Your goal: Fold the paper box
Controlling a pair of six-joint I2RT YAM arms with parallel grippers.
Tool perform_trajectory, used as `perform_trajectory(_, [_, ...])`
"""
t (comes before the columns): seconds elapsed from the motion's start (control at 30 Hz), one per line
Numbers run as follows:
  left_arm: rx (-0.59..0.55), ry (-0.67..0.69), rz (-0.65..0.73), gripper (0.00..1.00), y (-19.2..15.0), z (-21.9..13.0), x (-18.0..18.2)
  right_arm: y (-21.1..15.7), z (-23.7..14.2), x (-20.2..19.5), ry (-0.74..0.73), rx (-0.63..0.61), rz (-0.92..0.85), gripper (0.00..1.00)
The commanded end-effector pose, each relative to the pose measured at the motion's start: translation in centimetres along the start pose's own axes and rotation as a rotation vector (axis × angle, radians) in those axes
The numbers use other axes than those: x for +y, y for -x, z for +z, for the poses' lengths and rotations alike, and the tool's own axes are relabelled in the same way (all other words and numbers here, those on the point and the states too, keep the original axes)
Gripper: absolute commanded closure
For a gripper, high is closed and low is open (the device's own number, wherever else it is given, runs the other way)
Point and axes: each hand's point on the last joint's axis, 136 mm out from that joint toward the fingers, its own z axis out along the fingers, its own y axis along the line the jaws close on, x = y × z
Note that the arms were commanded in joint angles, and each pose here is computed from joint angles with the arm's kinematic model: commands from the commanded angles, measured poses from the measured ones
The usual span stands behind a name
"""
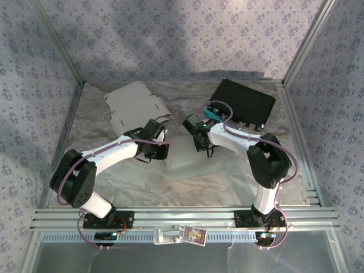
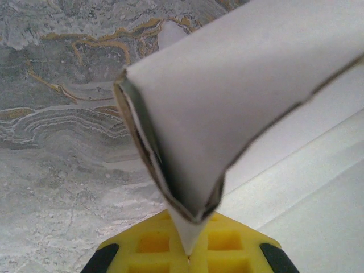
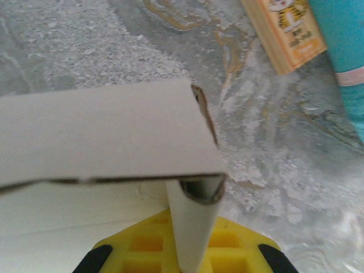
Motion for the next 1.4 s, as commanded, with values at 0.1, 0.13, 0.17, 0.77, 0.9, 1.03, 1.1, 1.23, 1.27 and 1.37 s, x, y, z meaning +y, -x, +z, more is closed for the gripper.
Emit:
perform_trajectory(0.1, [-0.036,0.006,-0.008,1.0,0.9,-0.9,-0.4,-2.2,-0.8,-4.2,-0.386,0.041,-0.001,1.0])
perform_trajectory(0.13, [-0.035,0.005,-0.01,1.0,0.9,-0.8,-0.4,-2.2,-0.8,-3.5,-0.358,0.03,-0.001,1.0])
perform_trajectory(0.17, [-0.037,0.001,-0.012,1.0,0.9,-0.8,-0.5,-2.1,-0.9,-3.0,-0.325,0.019,0.001,1.0])
perform_trajectory(0.77, [-0.083,-0.068,-0.131,0.78,1.7,1.8,0.1,-2.6,-1.0,0.1,-0.052,0.003,-0.009,1.0])
perform_trajectory(0.9, [-0.094,-0.074,-0.135,0.89,2.0,1.9,0.0,-2.5,-1.1,0.0,-0.051,-0.005,-0.001,1.0])
perform_trajectory(1.03, [-0.091,-0.065,-0.139,0.83,1.7,2.0,0.2,-2.3,-1.3,0.0,-0.052,-0.017,0.004,1.0])
perform_trajectory(1.1, [-0.09,-0.063,-0.137,0.8,1.6,2.1,0.3,-2.2,-1.5,0.1,-0.051,-0.027,0.005,1.0])
perform_trajectory(1.23, [-0.095,-0.063,-0.142,0.83,1.4,2.4,0.5,-2.2,-1.7,0.2,-0.051,-0.043,0.005,1.0])
perform_trajectory(1.27, [-0.098,-0.062,-0.144,0.86,1.4,2.4,0.5,-2.1,-1.8,0.2,-0.053,-0.048,0.008,1.0])
perform_trajectory(1.37, [-0.1,-0.058,-0.145,0.88,1.4,2.6,0.6,-2.2,-1.8,0.2,-0.052,-0.054,0.016,1.0])
